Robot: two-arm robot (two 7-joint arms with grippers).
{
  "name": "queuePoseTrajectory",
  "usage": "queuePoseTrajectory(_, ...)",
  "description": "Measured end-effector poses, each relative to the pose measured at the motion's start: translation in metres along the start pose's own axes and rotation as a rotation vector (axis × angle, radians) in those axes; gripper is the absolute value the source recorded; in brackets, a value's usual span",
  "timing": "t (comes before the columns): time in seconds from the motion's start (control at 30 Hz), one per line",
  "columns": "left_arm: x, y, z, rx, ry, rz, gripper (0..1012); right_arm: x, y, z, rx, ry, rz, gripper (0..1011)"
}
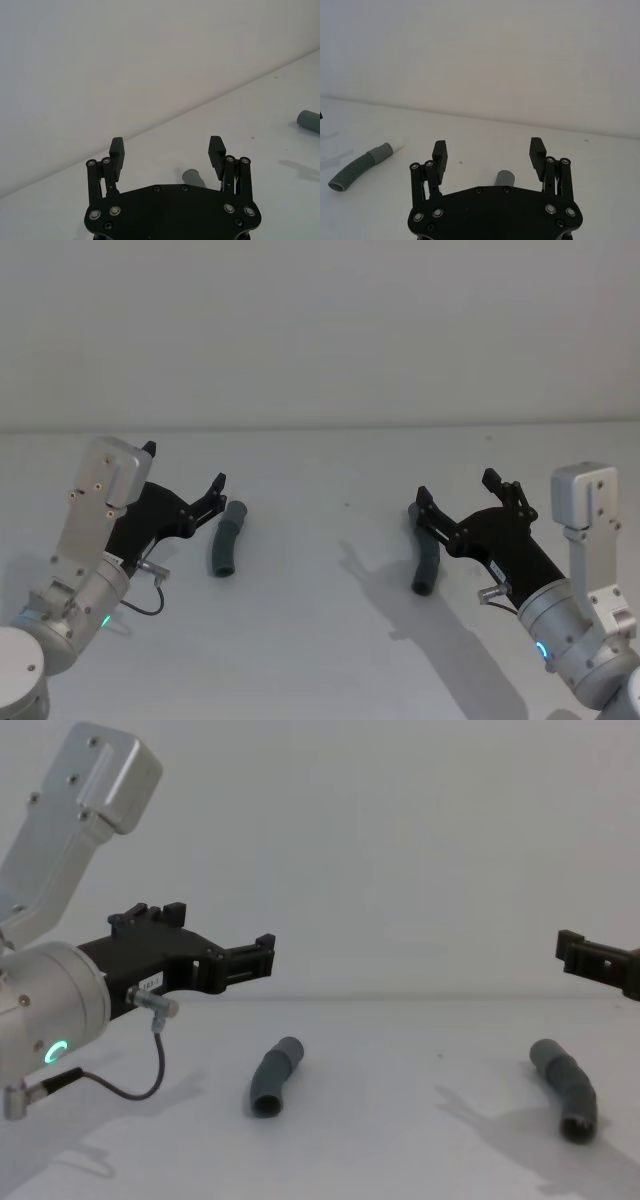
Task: Use both hands to pick up one end of the pipe from the table, align the ends, and insert them.
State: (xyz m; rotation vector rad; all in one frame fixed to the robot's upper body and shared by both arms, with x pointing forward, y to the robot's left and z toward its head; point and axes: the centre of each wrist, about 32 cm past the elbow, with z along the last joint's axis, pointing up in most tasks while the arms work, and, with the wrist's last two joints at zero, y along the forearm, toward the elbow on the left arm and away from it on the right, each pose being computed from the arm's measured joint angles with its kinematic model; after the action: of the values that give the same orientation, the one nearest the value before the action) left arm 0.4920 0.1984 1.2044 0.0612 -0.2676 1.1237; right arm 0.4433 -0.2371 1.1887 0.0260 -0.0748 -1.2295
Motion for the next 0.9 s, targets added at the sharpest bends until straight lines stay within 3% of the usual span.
queuePoseTrajectory(0.9,0.0,0.0,0.0,0.0,0.0,0.0,1002,0.0,0.0,0.0,0.0,0.0,0.0,1000)
